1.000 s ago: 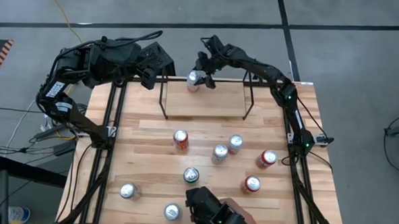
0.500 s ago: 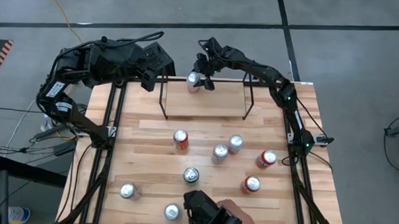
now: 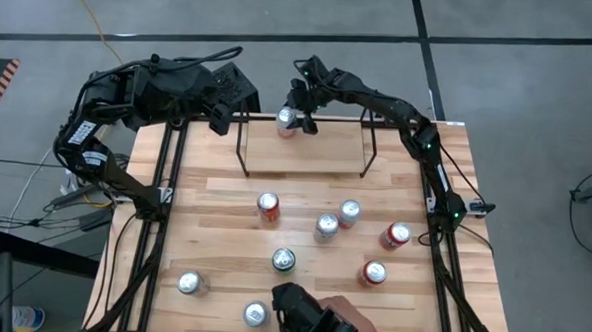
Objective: Place canned beverage on shelf
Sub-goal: Put the top left white orange soda can on the shelf
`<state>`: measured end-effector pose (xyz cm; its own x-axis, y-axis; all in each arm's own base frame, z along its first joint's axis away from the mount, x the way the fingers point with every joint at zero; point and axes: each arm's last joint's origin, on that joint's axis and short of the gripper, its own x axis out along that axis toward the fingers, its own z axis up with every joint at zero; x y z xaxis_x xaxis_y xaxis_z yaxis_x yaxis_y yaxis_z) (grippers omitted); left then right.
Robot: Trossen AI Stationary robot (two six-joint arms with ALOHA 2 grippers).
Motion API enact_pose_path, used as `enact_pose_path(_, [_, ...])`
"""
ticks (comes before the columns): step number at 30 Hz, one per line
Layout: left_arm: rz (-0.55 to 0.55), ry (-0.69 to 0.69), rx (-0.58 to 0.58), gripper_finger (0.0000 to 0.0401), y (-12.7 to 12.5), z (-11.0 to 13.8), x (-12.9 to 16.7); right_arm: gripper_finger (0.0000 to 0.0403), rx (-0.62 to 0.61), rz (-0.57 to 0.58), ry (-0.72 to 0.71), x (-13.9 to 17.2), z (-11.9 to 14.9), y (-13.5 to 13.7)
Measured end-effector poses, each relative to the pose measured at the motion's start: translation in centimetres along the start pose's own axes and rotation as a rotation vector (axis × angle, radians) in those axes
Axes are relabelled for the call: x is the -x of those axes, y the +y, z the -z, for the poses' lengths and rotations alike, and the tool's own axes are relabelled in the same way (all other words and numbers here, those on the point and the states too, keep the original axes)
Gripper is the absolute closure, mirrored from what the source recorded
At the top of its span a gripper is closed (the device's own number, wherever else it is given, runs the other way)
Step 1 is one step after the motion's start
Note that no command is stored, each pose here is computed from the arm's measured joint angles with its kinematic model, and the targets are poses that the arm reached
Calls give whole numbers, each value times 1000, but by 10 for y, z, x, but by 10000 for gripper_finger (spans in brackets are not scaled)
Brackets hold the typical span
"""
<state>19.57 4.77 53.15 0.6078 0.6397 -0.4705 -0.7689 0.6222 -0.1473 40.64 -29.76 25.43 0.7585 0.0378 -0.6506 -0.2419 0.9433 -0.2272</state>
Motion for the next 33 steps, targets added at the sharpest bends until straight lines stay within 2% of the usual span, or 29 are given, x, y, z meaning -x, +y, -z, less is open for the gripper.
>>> enact_pose_path(8, [-19, -11, 36, 53, 1, 0, 0, 89, 54, 30, 47, -2, -6, 5])
enact_pose_path(18, [-27, -5, 47, 53, 1, 1, 0, 89, 38, 37, 53, -2, -7, 6])
enact_pose_path(24, [-30, 1, 45, 53, 1, 1, 0, 89, 98, 41, 64, -5, -11, 10])
enact_pose_path(33, [-29, 1, 43, 53, 1, 1, 0, 89, 82, 56, 79, -7, -18, 15])
